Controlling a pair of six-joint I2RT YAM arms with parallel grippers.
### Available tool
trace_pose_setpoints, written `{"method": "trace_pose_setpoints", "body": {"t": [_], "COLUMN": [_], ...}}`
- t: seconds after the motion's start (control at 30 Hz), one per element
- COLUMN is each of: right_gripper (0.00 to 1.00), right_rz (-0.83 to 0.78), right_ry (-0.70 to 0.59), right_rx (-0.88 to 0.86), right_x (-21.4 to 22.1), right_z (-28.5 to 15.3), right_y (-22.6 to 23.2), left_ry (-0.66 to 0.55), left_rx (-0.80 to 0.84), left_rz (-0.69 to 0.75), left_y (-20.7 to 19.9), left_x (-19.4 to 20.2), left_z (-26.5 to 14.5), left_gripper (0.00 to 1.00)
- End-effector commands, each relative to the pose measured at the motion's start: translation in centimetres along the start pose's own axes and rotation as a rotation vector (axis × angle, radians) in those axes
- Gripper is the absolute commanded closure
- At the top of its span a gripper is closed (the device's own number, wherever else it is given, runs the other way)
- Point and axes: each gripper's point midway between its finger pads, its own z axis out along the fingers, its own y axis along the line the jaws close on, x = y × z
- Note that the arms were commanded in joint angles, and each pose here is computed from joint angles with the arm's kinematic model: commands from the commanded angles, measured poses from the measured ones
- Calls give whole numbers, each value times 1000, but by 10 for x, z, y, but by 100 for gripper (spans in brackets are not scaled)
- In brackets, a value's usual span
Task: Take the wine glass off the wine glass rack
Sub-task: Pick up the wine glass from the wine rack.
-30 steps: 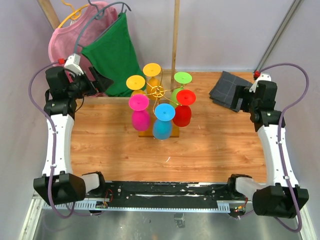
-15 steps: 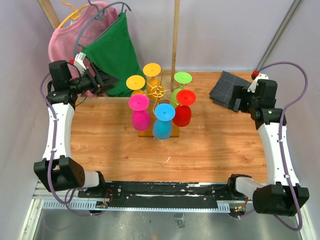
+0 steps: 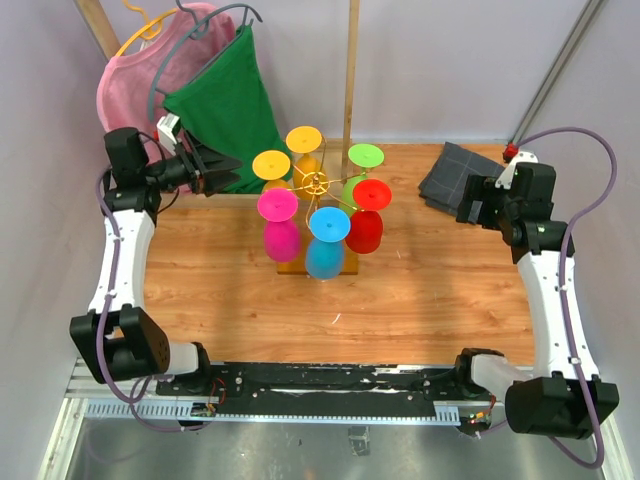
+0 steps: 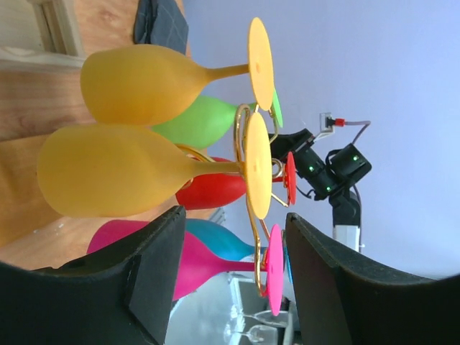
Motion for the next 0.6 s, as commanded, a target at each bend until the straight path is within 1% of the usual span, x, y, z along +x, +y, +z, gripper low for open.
{"method": "trace_pose_setpoints", "body": {"t": [0.0, 0.2, 0.4, 0.57], "right_gripper": [2, 2, 2, 2], "right_rz": [9, 5, 2, 3], "right_ry": [11, 10, 7, 8], "right_rx": [-6, -6, -4, -1], "right_x": [7, 11, 12, 15], "right_z": [-4, -6, -8, -8], "right_y": [-1, -1, -2, -3], "left_ry": [37, 54, 76, 84], "left_rx": [60, 79, 88, 84], "left_rz": [-37, -41, -64, -73], "left_y": [-11, -18, -15, -11], "left_x": [6, 9, 15, 15], "left_z": [-1, 6, 13, 18], "left_gripper": [38, 39, 41, 47]}}
